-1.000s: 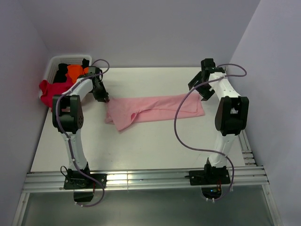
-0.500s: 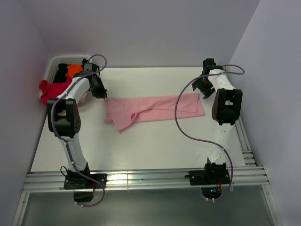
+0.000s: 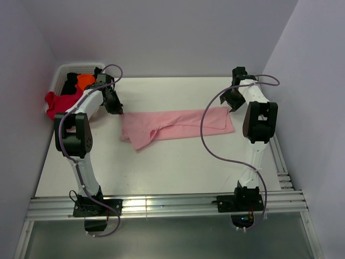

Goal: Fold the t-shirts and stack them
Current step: Fold the other side of the tshirt into a rectangle

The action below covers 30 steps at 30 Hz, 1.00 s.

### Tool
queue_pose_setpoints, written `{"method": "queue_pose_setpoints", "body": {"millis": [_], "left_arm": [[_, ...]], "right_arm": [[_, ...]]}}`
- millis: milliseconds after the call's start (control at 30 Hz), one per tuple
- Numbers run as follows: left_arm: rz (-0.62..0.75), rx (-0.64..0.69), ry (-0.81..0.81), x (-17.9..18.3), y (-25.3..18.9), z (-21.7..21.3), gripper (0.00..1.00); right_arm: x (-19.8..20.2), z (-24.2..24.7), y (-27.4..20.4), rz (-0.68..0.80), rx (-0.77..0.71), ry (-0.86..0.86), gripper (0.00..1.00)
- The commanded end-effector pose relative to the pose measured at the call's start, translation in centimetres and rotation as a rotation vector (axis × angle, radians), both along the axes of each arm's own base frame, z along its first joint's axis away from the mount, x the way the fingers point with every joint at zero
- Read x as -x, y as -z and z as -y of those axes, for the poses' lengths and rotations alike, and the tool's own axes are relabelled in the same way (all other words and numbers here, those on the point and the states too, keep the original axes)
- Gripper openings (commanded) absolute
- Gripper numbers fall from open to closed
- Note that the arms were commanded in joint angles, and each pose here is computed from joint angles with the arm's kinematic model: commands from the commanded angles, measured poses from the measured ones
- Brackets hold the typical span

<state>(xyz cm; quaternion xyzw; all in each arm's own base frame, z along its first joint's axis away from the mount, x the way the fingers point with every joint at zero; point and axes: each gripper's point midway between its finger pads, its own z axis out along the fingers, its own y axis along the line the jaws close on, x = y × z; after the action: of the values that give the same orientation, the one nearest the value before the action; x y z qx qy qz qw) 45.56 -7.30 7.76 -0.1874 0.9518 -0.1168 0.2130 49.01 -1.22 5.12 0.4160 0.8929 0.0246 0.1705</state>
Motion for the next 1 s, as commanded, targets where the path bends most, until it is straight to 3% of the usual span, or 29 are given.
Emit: {"method": "queue_pose_setpoints", "body": {"millis": [0,433,600,633,767,867,967], "left_arm": [[0.055,0.033,-0.009,-0.7,-1.8,0.5,0.17],[0.042,0.042,-0.023,-1.1,-1.1,0.7,0.16],[0.042,0.048,-0.028,-1.3,-1.0,0.8,0.15],[0.043,0.049,-0.030,-1.4,-1.0,0.8,0.14],[0.049,0.062,-0.030,-1.5,-1.2,1.0,0.13],[0.045,0.085,-0.024,-1.2,-1.7,1.5,0.18],[0.057,0.071,-0.016,-0.4,-2.6,1.7,0.34]], "right_arm": [[-0.4,-0.6,0.2,0.006,-0.006,-0.011,0.68],[-0.5,-0.6,2.0,-0.019,0.000,-0.030,0.45],[-0.6,-0.5,2.3,-0.028,0.002,-0.034,0.25],[-0.7,-0.5,2.3,-0.027,0.002,-0.034,0.16],[-0.8,-0.4,2.2,-0.029,0.002,-0.034,0.07],[-1.1,-0.4,2.1,-0.027,0.001,-0.034,0.03],[-1.3,-0.4,2.0,-0.026,0.001,-0.038,0.02]]}}
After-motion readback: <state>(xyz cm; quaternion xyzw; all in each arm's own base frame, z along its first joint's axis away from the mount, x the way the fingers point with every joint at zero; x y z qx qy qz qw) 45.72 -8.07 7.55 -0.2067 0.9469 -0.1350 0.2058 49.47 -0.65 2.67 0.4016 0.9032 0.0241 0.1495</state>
